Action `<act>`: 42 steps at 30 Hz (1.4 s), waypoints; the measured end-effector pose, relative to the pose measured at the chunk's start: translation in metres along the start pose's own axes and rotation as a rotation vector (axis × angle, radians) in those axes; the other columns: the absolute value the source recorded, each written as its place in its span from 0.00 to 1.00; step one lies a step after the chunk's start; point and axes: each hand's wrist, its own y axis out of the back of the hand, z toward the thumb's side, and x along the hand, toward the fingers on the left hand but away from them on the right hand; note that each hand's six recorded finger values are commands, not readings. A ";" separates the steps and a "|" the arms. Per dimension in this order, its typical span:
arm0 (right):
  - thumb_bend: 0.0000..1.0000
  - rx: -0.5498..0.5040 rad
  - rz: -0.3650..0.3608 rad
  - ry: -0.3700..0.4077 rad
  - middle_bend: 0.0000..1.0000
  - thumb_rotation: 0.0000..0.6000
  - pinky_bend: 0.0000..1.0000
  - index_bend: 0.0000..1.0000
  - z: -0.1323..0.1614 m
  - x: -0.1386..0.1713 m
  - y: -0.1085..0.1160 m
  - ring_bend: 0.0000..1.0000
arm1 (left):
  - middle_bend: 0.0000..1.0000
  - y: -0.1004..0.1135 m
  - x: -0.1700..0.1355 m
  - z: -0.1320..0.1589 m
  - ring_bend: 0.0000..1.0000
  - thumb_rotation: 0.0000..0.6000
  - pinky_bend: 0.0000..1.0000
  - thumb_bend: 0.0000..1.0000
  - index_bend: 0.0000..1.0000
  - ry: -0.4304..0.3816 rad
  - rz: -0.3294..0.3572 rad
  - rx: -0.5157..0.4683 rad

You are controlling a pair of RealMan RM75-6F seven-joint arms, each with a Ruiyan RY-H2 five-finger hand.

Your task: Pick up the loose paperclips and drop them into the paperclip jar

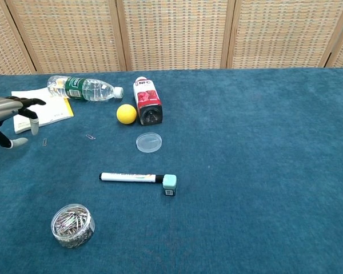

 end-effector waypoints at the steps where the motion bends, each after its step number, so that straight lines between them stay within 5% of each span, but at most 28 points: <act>1: 0.00 0.001 0.000 -0.002 0.00 1.00 0.00 0.04 0.000 0.000 0.000 0.00 | 0.00 0.000 0.002 0.001 0.00 1.00 0.00 0.41 0.45 -0.006 0.000 0.008; 42: 0.00 0.003 0.004 -0.017 0.00 1.00 0.00 0.04 -0.003 -0.003 -0.003 0.00 | 0.00 -0.010 0.024 0.021 0.00 1.00 0.00 0.36 0.48 -0.070 0.013 0.085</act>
